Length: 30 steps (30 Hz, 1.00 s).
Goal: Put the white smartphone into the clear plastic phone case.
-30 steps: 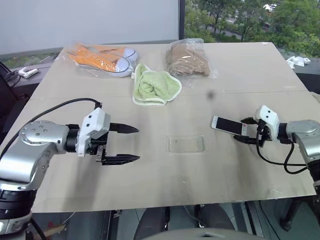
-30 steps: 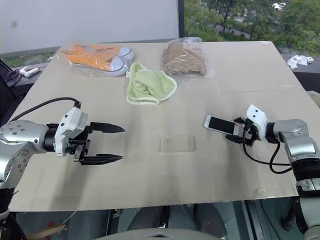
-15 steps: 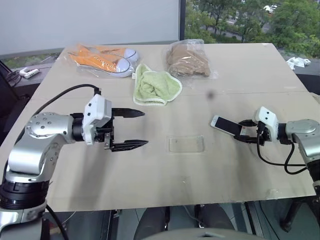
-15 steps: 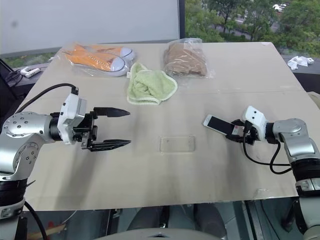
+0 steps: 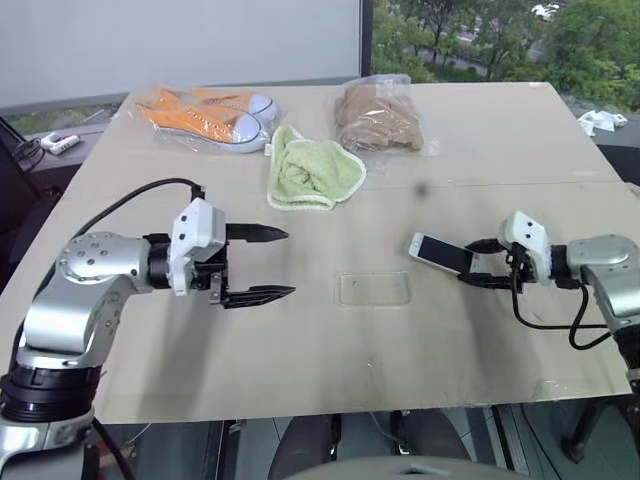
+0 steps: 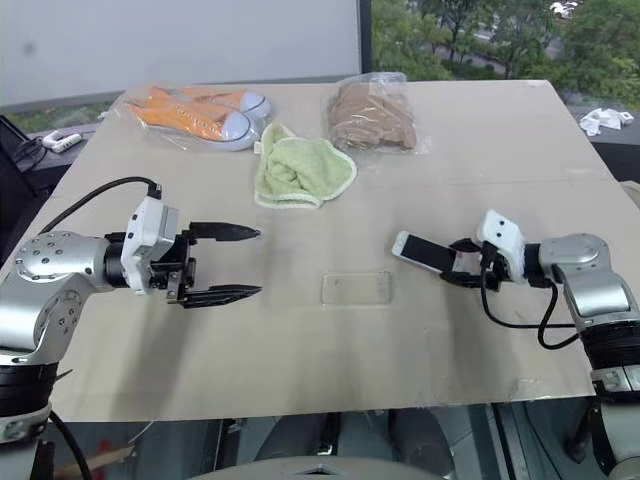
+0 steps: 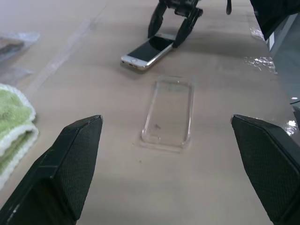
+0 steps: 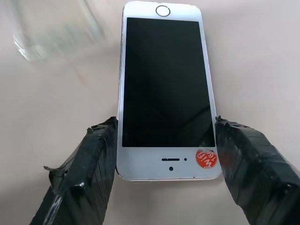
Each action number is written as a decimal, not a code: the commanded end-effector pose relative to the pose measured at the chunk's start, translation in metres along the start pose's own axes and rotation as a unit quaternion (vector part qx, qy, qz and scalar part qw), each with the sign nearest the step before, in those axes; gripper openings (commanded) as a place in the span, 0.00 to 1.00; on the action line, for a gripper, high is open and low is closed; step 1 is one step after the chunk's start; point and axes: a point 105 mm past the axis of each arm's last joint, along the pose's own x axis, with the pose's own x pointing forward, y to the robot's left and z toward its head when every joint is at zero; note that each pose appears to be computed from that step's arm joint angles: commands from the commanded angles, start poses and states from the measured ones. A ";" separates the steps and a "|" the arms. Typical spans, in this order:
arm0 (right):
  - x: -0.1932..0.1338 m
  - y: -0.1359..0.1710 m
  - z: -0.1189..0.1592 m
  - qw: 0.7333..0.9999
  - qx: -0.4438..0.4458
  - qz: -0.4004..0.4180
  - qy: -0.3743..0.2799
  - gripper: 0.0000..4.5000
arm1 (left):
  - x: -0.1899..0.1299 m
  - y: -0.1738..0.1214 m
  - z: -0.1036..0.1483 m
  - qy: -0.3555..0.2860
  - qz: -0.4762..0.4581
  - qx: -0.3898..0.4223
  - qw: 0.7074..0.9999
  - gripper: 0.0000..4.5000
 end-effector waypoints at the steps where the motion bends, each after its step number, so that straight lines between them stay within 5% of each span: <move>1: 0.002 0.014 0.048 0.997 -0.057 0.039 -0.026 0.62 | -0.003 0.002 0.002 0.001 0.003 0.013 1.000 1.00; 7: 0.024 0.042 0.063 0.986 -0.134 0.097 0.016 0.62 | 0.001 0.003 -0.002 0.003 0.002 0.012 1.000 1.00; 15: 0.027 0.033 0.046 0.977 -0.180 0.090 0.075 0.62 | 0.030 0.008 -0.013 0.006 0.028 0.003 1.000 1.00; 30: 0.031 0.036 0.064 0.979 -0.183 0.089 0.028 0.62 | 0.035 0.008 -0.017 0.006 0.023 0.010 1.000 1.00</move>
